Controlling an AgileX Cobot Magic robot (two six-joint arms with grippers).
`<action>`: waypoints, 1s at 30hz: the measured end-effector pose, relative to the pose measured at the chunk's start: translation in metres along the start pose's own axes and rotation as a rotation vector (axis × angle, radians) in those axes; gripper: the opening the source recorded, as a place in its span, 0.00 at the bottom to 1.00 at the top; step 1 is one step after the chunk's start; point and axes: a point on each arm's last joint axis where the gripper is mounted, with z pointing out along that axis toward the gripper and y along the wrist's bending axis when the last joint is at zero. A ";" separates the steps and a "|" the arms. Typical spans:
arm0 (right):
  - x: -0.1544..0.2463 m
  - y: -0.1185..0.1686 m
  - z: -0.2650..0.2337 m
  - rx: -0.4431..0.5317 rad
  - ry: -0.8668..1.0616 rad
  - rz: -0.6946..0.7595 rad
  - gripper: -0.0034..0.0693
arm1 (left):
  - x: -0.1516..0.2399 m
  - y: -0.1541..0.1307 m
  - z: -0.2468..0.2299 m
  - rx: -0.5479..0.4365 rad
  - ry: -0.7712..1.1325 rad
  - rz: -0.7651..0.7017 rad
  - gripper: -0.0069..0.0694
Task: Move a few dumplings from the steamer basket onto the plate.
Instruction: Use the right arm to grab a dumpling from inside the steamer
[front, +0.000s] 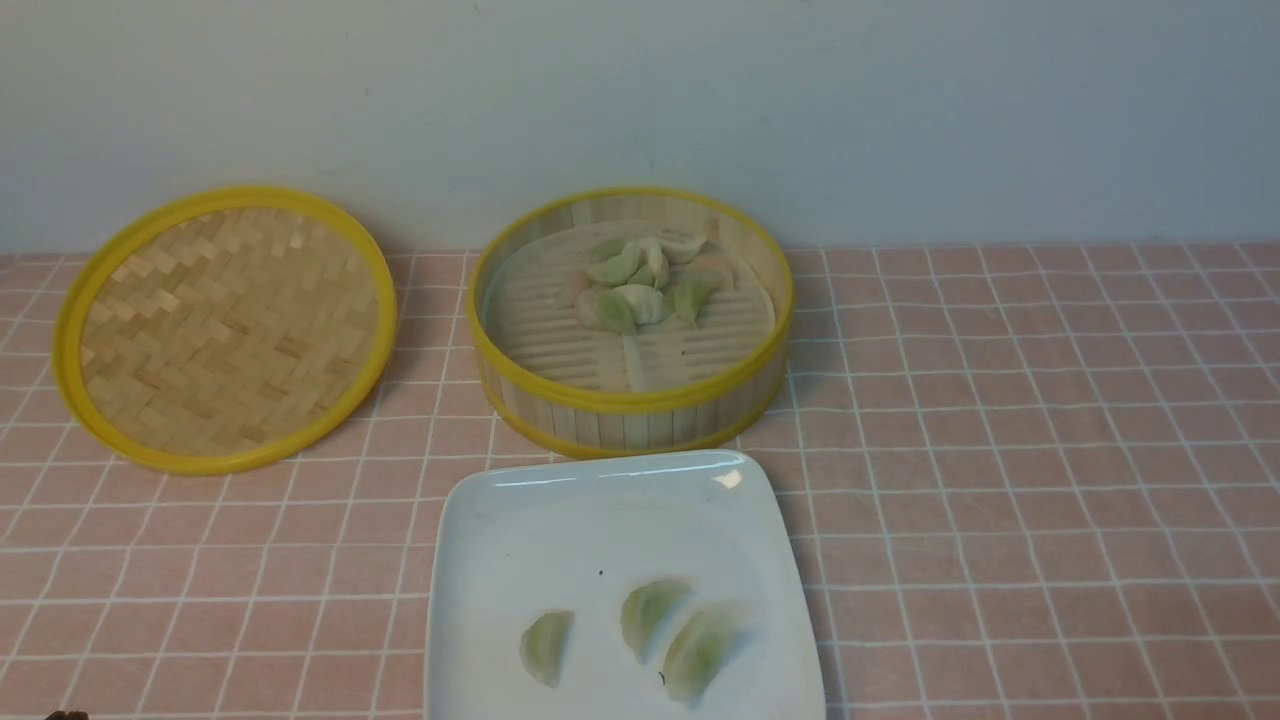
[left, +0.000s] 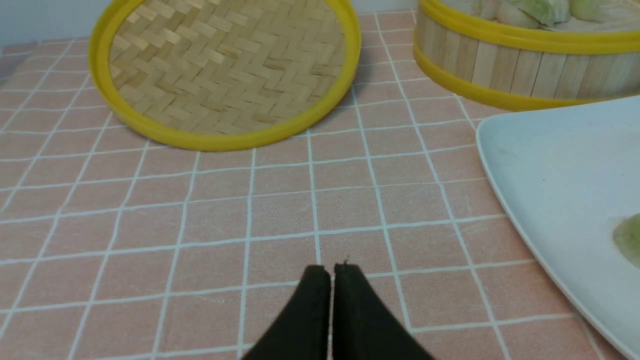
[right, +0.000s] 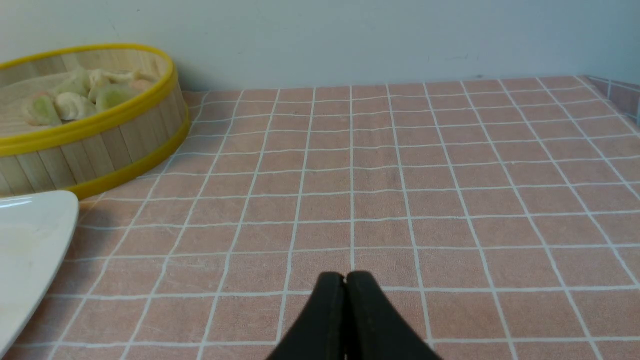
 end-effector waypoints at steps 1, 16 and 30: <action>0.000 0.000 0.000 0.000 0.000 0.000 0.03 | 0.000 0.000 0.000 0.000 0.000 0.000 0.08; -0.026 0.000 -0.004 -0.124 -0.295 0.780 0.03 | 0.000 0.000 0.000 0.000 0.000 0.000 0.08; -0.133 0.022 -0.032 -0.245 -0.303 0.611 0.03 | 0.000 0.000 0.000 0.000 0.000 -0.001 0.08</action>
